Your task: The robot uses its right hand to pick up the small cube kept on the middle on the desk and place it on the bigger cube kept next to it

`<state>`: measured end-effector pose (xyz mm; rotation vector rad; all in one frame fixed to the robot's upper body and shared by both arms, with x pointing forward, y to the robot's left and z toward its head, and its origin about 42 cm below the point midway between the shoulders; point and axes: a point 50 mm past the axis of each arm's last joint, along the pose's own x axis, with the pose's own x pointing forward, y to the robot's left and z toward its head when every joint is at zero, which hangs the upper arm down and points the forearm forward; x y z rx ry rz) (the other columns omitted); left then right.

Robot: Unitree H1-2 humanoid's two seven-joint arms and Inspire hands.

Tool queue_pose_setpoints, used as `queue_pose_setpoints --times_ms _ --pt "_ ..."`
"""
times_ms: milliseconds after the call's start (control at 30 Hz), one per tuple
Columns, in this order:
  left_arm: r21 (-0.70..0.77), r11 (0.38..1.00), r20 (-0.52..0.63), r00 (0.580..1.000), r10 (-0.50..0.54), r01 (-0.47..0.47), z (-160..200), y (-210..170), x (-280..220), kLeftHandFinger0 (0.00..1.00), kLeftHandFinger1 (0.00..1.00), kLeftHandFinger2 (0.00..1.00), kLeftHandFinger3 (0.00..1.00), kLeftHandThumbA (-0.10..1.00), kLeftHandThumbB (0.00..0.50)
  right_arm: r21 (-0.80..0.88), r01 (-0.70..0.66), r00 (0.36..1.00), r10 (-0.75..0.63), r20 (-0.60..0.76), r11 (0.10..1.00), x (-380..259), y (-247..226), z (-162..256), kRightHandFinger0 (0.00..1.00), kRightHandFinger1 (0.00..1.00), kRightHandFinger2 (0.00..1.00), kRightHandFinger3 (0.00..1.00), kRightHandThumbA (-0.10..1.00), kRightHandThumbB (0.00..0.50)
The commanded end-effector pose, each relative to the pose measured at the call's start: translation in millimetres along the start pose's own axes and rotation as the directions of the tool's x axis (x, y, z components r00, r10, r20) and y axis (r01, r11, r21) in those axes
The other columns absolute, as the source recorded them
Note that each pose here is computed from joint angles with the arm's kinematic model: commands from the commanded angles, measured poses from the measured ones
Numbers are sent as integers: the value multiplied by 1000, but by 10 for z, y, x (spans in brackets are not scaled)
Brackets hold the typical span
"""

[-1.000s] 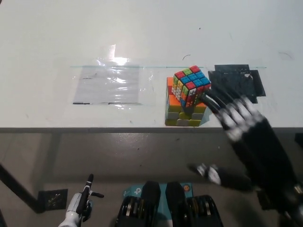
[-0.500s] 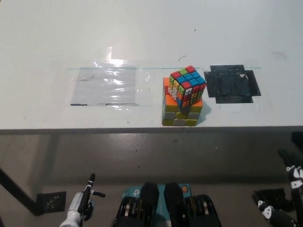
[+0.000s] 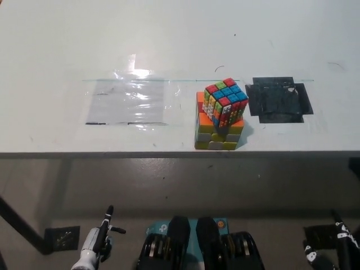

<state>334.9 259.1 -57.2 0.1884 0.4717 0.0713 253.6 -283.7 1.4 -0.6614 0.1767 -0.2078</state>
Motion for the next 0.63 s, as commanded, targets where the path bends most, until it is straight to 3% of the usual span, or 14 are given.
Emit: queue_pose_setpoints --times_ms 0,333,400,433,600 --pt "0 1000 68 998 12 -12 205 30 96 0 0 20 14 1000 500 111 89 995 -93 30 990 86 -60 72 1000 1000 1000 1000 610 174" --pt "-11 1000 77 997 26 -25 276 19 131 0 0 0 0 1000 500 130 56 997 -63 45 990 119 -75 111 916 960 1000 1000 498 128" --pt "-12 1000 77 997 19 -18 269 28 128 0 0 50 18 1000 500 135 47 998 -54 43 990 125 -71 107 889 935 999 1000 503 128" --pt "-16 1000 77 997 18 -16 271 29 130 0 0 5 1 1000 500 134 40 998 -46 42 990 124 -72 109 880 925 994 1000 511 121" --pt "-26 999 81 996 24 -22 293 22 138 0 0 0 0 1000 500 132 34 998 -40 44 991 134 -79 117 863 895 957 1000 540 127"
